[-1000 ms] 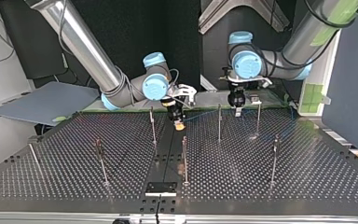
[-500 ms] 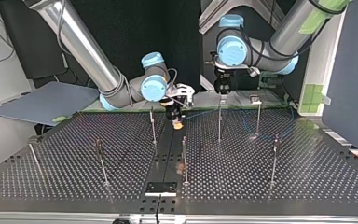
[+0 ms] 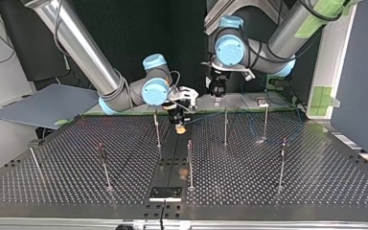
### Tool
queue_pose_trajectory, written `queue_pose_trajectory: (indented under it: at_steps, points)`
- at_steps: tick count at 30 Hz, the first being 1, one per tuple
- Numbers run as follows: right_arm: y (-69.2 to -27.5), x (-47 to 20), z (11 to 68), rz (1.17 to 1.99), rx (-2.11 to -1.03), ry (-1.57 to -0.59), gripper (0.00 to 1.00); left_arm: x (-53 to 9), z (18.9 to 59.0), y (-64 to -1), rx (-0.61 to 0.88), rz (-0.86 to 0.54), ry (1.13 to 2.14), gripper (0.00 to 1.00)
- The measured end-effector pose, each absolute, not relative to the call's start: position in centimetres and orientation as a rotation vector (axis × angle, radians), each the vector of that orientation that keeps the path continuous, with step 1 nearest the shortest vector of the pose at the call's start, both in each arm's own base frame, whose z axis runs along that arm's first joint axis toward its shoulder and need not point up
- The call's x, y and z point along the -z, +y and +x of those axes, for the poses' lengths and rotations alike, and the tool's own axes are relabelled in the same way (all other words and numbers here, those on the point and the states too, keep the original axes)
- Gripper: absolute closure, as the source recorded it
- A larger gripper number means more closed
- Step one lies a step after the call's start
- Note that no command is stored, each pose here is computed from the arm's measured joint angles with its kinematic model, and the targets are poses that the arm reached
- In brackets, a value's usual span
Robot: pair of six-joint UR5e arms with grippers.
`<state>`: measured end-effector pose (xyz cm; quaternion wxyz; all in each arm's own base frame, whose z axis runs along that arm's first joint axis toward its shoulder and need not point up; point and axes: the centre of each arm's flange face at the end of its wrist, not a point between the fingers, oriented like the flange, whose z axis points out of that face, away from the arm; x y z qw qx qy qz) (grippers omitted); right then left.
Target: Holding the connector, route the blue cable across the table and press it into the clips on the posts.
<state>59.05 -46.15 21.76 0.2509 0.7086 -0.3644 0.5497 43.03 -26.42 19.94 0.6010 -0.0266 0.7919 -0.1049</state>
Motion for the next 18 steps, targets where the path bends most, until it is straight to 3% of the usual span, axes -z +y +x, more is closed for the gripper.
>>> queue_pose_trajectory:
  at_steps: [10,18]
  points:
    - [-45.0,-23.9,57.9,1.928,-1.495,-0.996,1.00,-21.4,46.1,-27.0,0.253,-0.121,1.751,0.00]
    - [-44.5,-23.5,57.8,1.943,-1.487,-0.997,1.00,-19.8,47.6,-27.8,0.280,-0.114,1.759,0.00]
